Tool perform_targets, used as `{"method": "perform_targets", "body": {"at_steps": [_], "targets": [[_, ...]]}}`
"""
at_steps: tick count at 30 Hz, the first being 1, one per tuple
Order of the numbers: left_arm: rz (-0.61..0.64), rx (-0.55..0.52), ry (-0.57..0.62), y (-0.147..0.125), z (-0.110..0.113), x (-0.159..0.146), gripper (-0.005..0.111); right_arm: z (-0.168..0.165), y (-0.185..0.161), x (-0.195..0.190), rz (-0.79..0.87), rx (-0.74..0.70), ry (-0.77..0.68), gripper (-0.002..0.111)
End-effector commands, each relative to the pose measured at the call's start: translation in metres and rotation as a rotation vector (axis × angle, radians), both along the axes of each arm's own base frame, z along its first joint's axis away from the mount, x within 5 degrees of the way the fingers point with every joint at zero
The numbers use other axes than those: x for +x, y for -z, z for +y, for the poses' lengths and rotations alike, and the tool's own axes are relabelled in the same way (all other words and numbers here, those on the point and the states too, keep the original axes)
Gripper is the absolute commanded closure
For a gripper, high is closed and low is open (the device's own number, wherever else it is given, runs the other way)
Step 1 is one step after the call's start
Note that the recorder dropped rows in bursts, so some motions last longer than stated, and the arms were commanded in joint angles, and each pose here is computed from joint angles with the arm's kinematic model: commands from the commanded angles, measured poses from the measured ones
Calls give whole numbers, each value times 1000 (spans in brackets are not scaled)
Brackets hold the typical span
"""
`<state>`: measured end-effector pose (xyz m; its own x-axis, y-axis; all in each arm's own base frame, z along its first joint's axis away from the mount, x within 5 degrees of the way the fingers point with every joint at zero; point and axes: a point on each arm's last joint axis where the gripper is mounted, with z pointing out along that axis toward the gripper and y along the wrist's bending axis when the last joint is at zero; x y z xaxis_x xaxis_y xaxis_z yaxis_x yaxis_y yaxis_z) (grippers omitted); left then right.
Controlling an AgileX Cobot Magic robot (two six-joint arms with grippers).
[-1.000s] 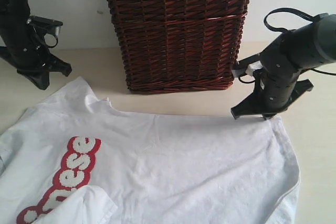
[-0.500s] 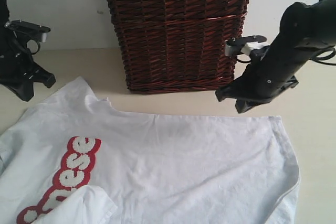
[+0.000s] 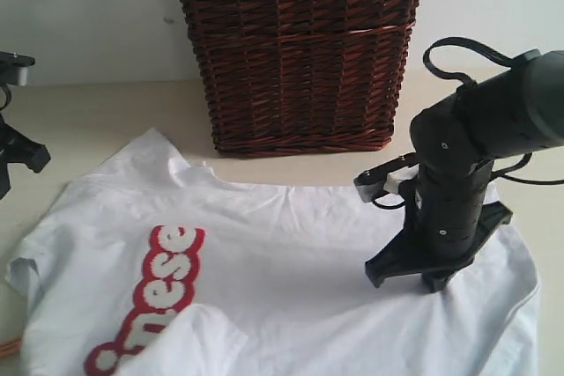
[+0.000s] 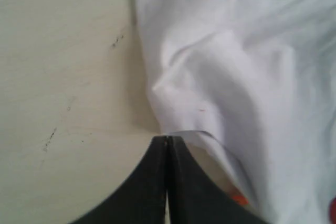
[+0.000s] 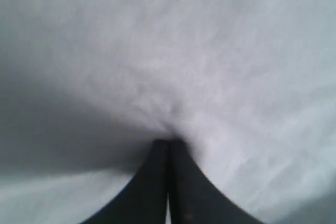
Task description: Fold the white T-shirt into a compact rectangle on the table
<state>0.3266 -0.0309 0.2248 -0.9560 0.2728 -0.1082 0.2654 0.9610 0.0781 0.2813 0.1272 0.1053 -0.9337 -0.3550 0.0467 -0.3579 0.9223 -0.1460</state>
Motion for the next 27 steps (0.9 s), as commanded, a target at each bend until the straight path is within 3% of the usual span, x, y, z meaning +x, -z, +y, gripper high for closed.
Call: {"method": "perform_targets", "body": {"at_steps": [1,5,9,11,13,16,18,21,24,27], "targets": [[-25,-20,3,-2,-2,-2,107,-22,16,32,-98,-171,-18,108],[101,-160,143,9,-24,-19,105,-19,-8,59,-178,-137,-9,108],[198,-159,214,30,-43,-41,80,16,-60,40,-199,138,-159,108],[256,-215,278,41,-60,-58,76,34,-78,17,-172,255,-294,108],[203,-299,396,53,-91,-71,76,39,-75,1,-115,284,-296,108],[117,-284,419,63,-108,-75,76,37,-66,-7,-80,294,-272,108],[84,-261,413,69,-116,-74,77,35,-62,-10,-65,296,-263,108],[78,-137,332,84,-110,-64,88,34,-59,-12,-64,288,-268,108],[157,58,281,105,-89,-56,105,34,-60,-9,-88,285,-277,108],[271,114,258,122,-76,-52,107,36,-61,-4,-146,299,-282,108]]}}
